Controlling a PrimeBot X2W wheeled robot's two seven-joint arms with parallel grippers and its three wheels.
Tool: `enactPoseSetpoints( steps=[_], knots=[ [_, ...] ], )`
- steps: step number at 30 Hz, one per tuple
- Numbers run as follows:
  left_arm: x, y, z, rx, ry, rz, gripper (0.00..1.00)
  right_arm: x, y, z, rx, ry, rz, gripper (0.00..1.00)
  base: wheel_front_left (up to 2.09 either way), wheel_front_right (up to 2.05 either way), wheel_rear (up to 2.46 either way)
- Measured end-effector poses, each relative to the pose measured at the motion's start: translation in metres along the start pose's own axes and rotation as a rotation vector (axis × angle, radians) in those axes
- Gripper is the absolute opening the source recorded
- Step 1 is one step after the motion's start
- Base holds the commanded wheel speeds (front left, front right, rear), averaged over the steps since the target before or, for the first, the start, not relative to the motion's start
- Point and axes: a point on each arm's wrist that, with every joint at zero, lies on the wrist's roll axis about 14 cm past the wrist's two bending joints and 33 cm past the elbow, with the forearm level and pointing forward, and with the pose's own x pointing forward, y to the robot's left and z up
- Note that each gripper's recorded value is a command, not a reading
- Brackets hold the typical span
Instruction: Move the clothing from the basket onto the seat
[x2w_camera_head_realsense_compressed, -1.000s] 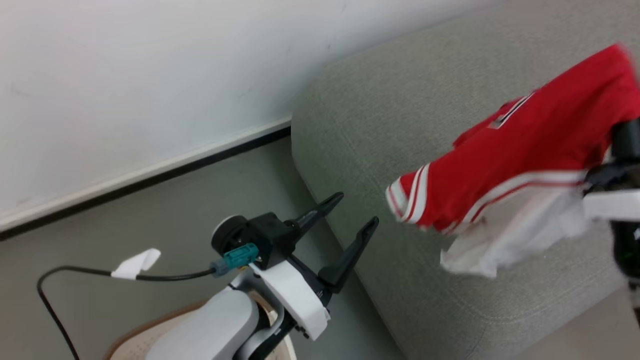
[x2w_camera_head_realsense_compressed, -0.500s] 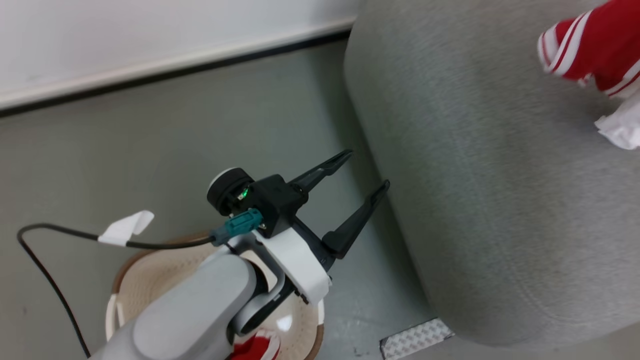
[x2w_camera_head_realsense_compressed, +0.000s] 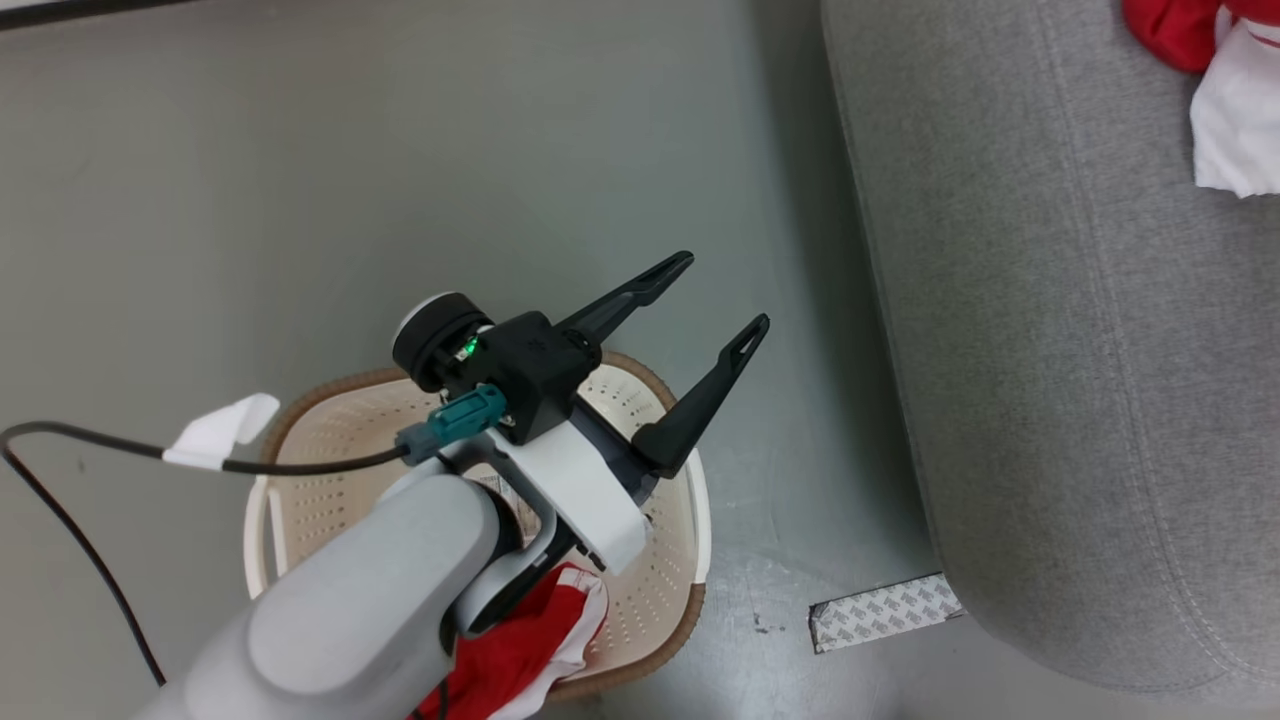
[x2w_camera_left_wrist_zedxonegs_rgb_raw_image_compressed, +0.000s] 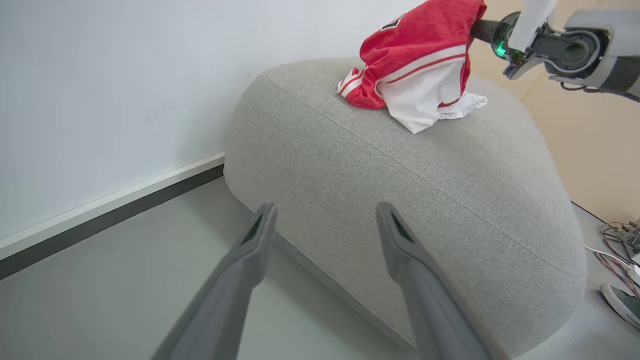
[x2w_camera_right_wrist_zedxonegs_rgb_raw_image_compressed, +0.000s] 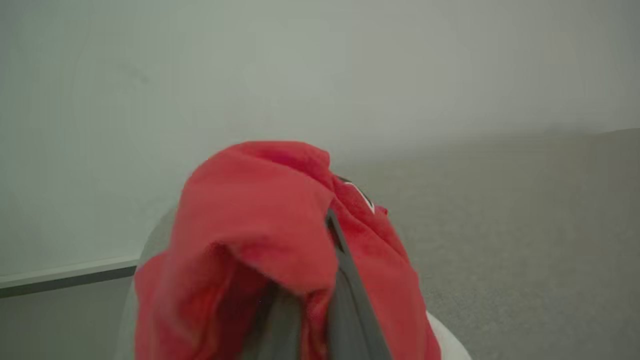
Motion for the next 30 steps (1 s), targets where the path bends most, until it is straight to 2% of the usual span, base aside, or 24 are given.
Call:
enactPoseSetpoints(
  steps=[4,10,11,12,13,23,30],
  knots=[
    [-0.001,0.003,-0.002,0.0,0.002,0.01,1.0,-0.008,-0.003,-0.051,-0.011,0.218,-0.011,0.0,0.0,0.0,0.0],
    [0.0,0.003,0.005,0.008,-0.011,0.016,1.0,-0.027,-0.008,-0.084,-0.012,0.441,-0.022,0.0,0.0,0.0,0.0],
    [0.0,0.002,0.006,0.008,-0.013,0.016,1.0,-0.029,-0.009,-0.082,-0.011,0.443,-0.022,0.34,0.0,0.0,0.0],
    [0.0,0.002,0.008,0.011,-0.016,0.015,1.0,-0.029,-0.01,-0.079,-0.014,0.441,-0.022,0.6,0.0,0.0,0.0],
    [0.0,0.001,0.01,0.014,-0.02,0.016,1.0,-0.03,-0.01,-0.076,-0.018,0.437,-0.023,1.0,0.0,0.0,0.0],
    [-0.015,-0.015,0.041,0.035,-0.068,0.052,1.0,-0.06,-0.018,-0.036,-0.059,0.408,-0.021,1.0,0.0,0.0,0.0],
    [-0.038,-0.029,0.072,0.054,-0.117,0.11,1.0,-0.096,-0.012,0.012,-0.084,0.316,0.028,1.0,0.0,0.0,0.0]
  ],
)
